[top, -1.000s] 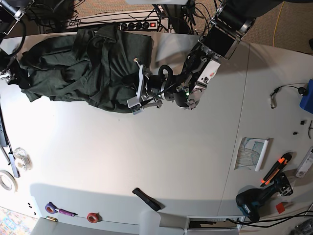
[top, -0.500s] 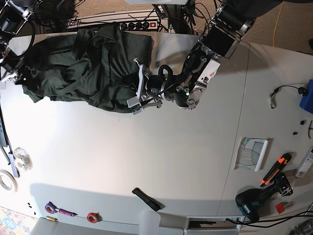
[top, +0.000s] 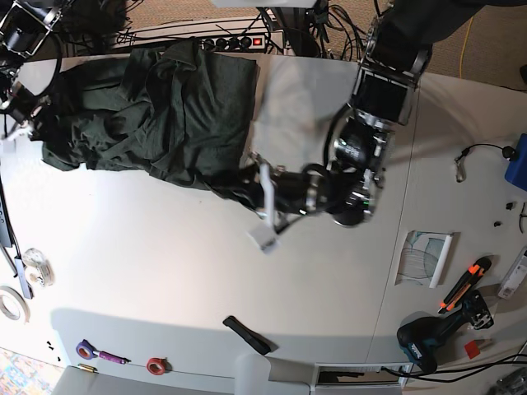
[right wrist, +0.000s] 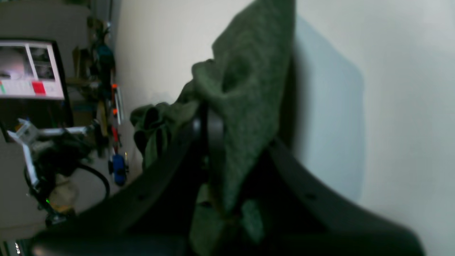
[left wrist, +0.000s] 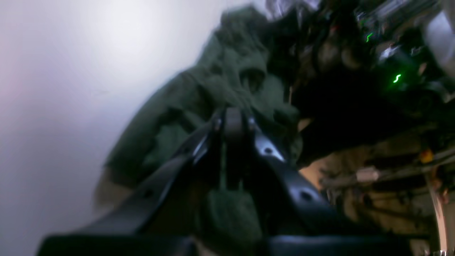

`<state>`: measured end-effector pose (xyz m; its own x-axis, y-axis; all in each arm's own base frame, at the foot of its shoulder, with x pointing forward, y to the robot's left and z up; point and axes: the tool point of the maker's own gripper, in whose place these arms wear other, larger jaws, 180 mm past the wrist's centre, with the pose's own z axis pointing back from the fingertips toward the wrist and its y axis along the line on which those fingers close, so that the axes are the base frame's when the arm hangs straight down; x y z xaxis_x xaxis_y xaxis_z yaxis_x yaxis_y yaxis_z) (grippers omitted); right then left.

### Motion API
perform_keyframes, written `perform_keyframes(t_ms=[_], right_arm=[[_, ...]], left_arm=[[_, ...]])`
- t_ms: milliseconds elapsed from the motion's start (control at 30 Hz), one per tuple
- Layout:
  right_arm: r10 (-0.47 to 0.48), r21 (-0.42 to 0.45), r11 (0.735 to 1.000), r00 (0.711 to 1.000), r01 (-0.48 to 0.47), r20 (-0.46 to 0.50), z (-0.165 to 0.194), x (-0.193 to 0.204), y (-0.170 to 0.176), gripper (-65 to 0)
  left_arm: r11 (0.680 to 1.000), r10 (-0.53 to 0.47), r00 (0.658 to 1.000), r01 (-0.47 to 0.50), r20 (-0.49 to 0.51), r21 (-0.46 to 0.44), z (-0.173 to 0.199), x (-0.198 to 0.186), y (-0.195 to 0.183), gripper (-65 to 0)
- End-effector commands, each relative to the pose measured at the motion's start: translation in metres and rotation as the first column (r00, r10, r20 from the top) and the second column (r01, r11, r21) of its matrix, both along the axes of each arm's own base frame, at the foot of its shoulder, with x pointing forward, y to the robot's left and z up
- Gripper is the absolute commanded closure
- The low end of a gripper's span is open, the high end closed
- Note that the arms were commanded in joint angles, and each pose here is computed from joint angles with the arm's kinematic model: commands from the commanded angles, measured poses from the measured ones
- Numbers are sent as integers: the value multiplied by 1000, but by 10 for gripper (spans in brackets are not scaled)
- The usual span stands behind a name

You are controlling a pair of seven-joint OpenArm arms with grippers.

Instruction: Layout the t-shirt on the table in an organized manner, then fold the t-shirt properly

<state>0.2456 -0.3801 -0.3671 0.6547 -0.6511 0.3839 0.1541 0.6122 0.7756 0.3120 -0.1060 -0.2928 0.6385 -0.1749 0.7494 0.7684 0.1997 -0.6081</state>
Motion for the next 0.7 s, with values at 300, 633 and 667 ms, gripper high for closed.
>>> perform_keyframes(t_ms=[300,633,667], right_arm=[[202,-186,969,957,-164,209,57,22,57,0],[429,-372,886,791,-275,436,127,-9,197,0],[443,-413,871,791,-267,423,128,-11,205,0]], left_arm=[[991,126,992,-126,16,52,-6,26,78,-45],[989,136,990,-137,20,63,-7,28,85,-44],[989,136,991,-137,19,63,-7,28,85,-44]])
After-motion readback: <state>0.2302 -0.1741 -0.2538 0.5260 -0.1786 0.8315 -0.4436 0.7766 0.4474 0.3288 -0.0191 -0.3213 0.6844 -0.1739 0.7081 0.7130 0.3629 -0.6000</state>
